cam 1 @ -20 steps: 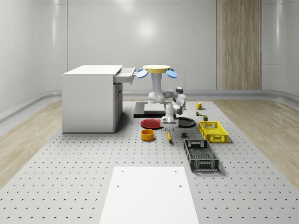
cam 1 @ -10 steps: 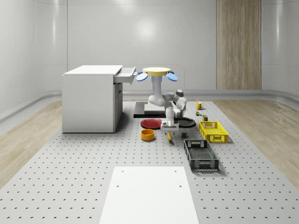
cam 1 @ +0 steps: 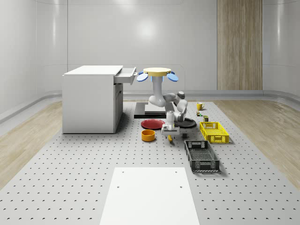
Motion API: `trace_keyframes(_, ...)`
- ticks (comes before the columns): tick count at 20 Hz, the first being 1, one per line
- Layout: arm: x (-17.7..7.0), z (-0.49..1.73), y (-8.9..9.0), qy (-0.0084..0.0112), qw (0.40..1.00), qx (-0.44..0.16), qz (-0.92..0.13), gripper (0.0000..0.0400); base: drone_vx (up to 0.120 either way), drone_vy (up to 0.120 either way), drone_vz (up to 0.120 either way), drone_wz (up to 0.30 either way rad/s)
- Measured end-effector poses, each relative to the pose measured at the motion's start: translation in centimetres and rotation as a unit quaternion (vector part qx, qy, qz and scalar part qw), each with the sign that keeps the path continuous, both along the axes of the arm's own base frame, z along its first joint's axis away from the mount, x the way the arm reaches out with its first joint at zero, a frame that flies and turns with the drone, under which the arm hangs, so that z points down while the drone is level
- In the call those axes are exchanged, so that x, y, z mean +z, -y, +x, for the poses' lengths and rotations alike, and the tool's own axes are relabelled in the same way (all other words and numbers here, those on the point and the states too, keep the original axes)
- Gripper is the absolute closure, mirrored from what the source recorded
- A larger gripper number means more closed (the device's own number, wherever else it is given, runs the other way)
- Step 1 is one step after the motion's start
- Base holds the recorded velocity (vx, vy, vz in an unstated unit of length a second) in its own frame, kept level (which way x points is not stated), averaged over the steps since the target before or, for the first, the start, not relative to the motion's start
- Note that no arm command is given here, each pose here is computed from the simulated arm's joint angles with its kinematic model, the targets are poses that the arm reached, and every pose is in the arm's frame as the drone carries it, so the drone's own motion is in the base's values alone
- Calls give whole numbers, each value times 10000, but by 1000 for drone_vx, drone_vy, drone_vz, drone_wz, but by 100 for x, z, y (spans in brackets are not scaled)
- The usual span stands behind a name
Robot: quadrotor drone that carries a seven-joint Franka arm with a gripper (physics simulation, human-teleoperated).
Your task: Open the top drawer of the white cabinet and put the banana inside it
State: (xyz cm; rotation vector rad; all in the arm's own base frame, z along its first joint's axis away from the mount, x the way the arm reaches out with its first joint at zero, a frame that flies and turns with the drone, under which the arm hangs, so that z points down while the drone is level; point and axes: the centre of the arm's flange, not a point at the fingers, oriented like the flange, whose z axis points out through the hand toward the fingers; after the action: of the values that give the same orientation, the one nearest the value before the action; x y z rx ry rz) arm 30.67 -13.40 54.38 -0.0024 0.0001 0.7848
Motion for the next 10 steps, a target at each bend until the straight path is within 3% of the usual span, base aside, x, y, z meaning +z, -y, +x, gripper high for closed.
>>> trace_keyframes(10, 207, 0, 0, 0, 10000, 0, 0, 0, 0, 0, 0, 0)
